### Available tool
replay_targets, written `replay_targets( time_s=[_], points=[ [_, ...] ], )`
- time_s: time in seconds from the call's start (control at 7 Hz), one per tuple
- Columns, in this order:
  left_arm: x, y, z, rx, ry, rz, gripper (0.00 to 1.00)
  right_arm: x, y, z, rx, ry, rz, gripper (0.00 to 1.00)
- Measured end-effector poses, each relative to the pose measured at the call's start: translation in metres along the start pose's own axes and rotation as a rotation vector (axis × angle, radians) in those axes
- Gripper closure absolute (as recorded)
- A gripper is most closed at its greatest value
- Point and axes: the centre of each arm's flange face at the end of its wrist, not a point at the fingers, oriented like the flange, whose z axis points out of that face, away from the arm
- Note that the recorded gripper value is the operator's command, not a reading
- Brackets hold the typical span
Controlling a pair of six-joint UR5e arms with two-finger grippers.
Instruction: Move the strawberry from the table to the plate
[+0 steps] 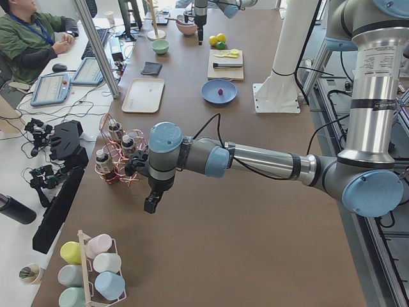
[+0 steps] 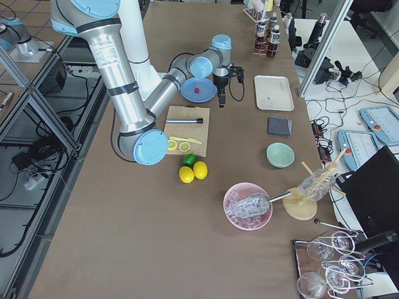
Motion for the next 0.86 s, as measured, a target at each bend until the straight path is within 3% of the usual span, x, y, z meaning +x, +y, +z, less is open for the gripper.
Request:
replay_targets(
  time_s=[0.43, 0.86],
  points=[
    [-0.014, 0.017, -0.001, -0.02, 0.001, -0.029, 0.02, 0.22, -0.017, -0.029, -0.037, -0.016, -0.02, 0.0],
    [-0.02, 0.025, 0.008, -0.038, 0.014, -0.05, 0.02, 0.399, -0.007, -0.055, -0.006, -0.027, 0.061, 0.0]
  ],
)
